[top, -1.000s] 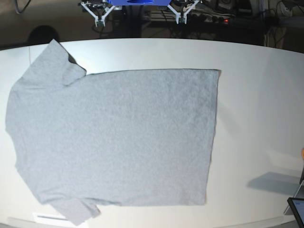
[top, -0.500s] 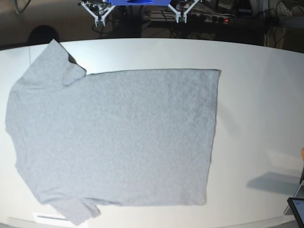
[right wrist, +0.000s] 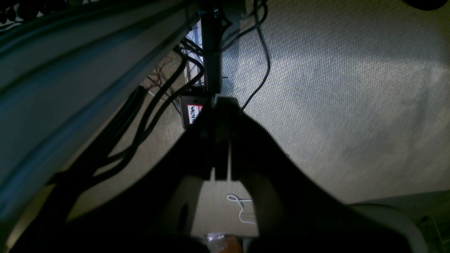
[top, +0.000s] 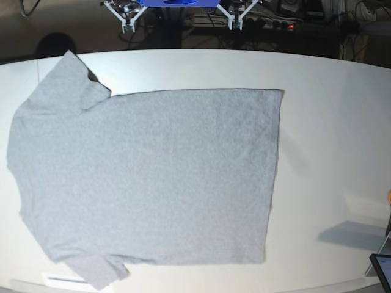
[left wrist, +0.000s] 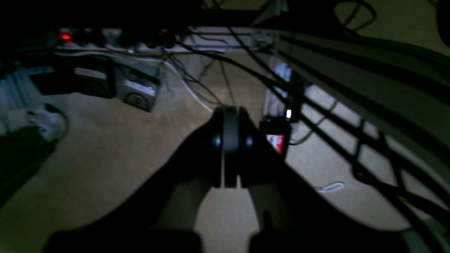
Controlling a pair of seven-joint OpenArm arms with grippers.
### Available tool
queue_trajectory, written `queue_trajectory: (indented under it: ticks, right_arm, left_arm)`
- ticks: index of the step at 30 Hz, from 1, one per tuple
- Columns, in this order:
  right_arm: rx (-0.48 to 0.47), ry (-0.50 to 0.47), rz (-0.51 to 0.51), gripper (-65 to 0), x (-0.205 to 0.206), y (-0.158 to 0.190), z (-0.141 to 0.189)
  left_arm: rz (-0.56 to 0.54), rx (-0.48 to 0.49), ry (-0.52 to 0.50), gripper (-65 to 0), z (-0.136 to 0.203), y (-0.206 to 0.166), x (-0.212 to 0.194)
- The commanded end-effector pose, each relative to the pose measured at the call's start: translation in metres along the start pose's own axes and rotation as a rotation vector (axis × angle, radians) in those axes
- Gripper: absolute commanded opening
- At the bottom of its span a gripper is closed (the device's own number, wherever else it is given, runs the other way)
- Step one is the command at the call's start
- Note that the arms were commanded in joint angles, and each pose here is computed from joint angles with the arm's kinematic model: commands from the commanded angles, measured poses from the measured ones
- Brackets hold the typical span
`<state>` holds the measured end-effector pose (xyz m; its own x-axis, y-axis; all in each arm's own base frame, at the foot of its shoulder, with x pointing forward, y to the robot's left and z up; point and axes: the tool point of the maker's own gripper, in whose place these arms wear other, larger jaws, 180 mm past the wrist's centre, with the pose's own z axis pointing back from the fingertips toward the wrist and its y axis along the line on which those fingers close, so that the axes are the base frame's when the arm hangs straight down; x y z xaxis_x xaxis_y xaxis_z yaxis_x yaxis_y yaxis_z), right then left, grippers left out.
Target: Fold the T-shirt properly
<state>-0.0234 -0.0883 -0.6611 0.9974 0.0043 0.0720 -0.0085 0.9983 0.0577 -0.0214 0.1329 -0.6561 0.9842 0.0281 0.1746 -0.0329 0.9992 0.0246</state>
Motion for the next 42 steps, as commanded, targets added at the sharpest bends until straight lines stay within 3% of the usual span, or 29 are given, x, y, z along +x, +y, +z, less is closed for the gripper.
queue_trajectory:
  ticks: [1, 9, 16, 19, 29, 35, 42]
  right_arm:
    - [-0.001, -0.014, -0.001, -64.9, -0.001, -0.002, 0.001]
    - [-0.012, -0.115, -0.002, -65.0, 0.015, -0.007, 0.011]
    - [-0.039, -0.165, 0.007, -65.0, 0.001, -0.022, 0.029]
    - [-0.071, -0.214, -0.008, -65.0, -0.002, -0.035, 0.046]
    - [-0.238, -0.323, -0.103, -65.0, 0.014, -0.103, 0.111]
    - [-0.265, -0.367, -0.083, -65.0, 0.035, -0.110, 0.153]
    - [-0.285, -0.378, -0.073, -65.0, 0.052, -0.113, 0.186]
  left_arm:
    - [-0.002, 0.008, -0.021, -65.0, 0.001, 0.003, 0.003]
    - [-0.022, 0.048, -0.133, -65.0, 0.014, 0.025, 0.022]
    - [-0.050, 0.080, -0.175, -65.0, 0.033, 0.045, 0.012]
    - [-0.087, 0.111, -0.219, -65.0, 0.051, 0.067, 0.014]
    - [-0.144, 0.133, -0.358, -65.0, 0.101, 0.079, 0.034]
    - [-0.171, 0.134, -0.477, -65.0, 0.138, 0.075, 0.064]
    - [-0.194, 0.197, -0.590, -65.0, 0.185, 0.096, 0.095]
